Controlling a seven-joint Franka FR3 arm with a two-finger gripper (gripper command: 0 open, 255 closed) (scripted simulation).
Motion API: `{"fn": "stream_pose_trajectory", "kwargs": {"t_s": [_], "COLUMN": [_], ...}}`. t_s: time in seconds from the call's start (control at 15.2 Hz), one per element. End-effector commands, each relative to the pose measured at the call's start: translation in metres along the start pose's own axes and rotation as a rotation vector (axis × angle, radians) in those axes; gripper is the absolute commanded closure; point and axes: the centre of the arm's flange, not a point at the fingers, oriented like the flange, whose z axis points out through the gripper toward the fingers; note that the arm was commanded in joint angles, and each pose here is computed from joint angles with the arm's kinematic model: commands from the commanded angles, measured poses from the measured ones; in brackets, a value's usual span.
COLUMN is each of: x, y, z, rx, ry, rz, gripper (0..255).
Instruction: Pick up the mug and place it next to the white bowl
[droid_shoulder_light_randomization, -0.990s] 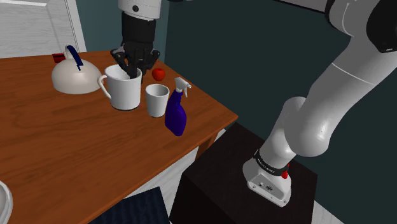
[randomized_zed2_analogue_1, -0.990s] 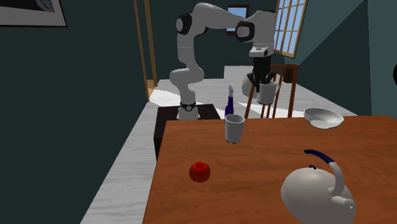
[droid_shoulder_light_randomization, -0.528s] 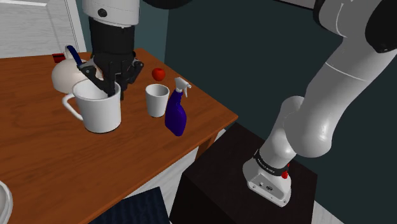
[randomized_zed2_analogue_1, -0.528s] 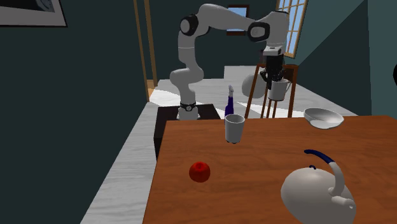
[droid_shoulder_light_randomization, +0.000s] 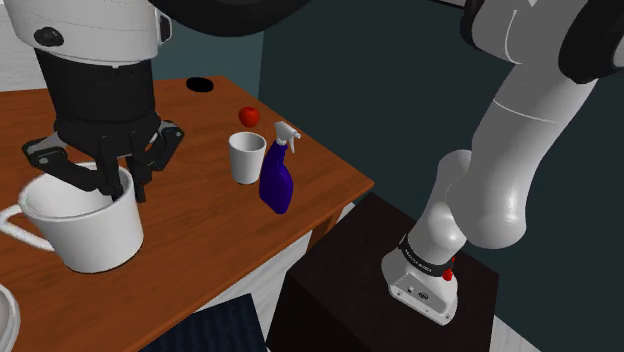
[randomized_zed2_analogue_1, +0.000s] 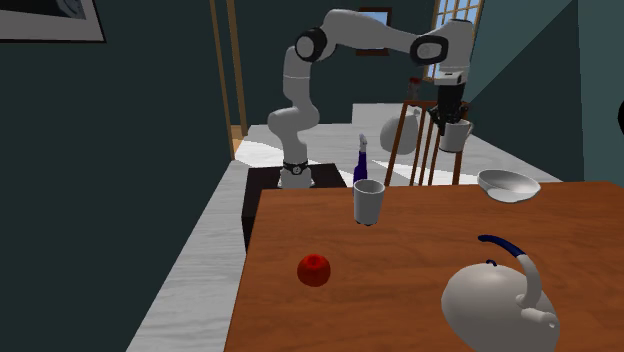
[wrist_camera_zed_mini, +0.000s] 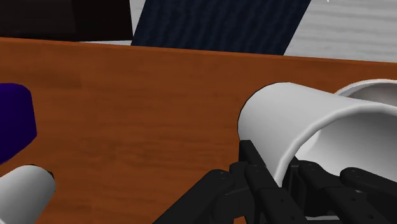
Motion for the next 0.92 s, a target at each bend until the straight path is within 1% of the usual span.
{"fn": "stream_pose_trajectory", "kwargs": {"t_s": [0.0, 0.07, 0.86], "x": [-0.014, -0.020, -0.021], "y": [-0.023, -0.035, -0.031], "z": [0.000, 0.000, 0.064], "rx": [0.000, 0.000, 0.000], "ry": [0.000, 0.000, 0.000], "rz": [0.001, 0.001, 0.001], "gripper": [255, 255, 255]}}
